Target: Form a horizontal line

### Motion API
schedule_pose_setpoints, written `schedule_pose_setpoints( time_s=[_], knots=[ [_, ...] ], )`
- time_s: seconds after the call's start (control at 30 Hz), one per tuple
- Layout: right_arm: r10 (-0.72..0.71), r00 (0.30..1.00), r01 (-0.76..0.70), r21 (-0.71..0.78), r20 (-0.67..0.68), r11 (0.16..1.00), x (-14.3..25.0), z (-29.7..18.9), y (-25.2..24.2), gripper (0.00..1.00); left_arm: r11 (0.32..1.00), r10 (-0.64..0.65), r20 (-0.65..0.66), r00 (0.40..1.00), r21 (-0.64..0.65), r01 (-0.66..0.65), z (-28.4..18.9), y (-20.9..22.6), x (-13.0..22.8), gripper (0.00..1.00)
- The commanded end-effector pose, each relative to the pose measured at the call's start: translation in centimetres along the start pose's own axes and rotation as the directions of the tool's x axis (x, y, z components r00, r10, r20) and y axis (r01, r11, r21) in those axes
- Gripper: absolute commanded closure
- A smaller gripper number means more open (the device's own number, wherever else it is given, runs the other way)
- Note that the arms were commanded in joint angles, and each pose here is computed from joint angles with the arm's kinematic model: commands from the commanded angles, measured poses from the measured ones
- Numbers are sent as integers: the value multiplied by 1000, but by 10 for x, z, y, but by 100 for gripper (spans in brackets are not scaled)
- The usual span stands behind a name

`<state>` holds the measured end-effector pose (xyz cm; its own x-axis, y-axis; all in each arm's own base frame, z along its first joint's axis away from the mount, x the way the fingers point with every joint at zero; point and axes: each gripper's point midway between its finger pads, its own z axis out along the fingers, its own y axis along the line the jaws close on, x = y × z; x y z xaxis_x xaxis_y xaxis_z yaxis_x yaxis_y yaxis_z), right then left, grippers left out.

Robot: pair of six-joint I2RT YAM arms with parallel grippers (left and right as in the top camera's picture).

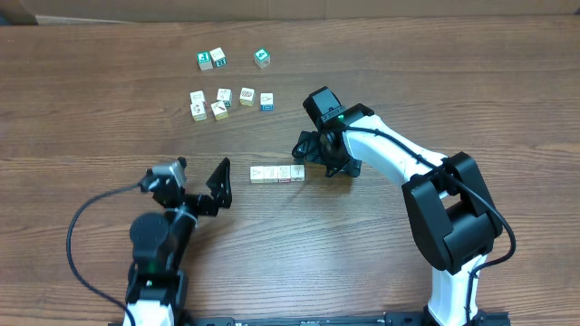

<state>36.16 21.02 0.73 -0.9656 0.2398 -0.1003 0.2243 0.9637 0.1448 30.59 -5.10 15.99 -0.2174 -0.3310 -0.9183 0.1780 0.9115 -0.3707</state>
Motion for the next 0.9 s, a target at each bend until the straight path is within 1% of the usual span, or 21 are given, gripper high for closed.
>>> schedule_pose_setpoints(
  time_s=[0.0,0.1,0.3,0.5,0.67,0.87],
  knots=[
    [4,1000,-4,14,-17,1000,4,8,-5,0,998,63,69,996,6,-63,-17,-2,-2,1],
    [4,1000,-4,14,-17,1000,4,8,-5,0,997,76,104,992,4,-77,-25,-1,-2,0],
    [4,1000,-4,14,-17,1000,4,8,-5,0,996,91,80,993,-7,-90,-29,1,4,1],
    [4,1000,-4,13,-18,1000,4,8,-5,0,990,144,106,984,-5,-144,-39,-3,-2,0],
    [4,1000,-4,14,-17,1000,4,8,-5,0,988,156,120,980,-3,-157,-47,-6,-4,1],
    [4,1000,-4,13,-17,1000,4,8,-5,0,981,196,103,975,-11,-196,-53,-5,2,0]
  ],
)
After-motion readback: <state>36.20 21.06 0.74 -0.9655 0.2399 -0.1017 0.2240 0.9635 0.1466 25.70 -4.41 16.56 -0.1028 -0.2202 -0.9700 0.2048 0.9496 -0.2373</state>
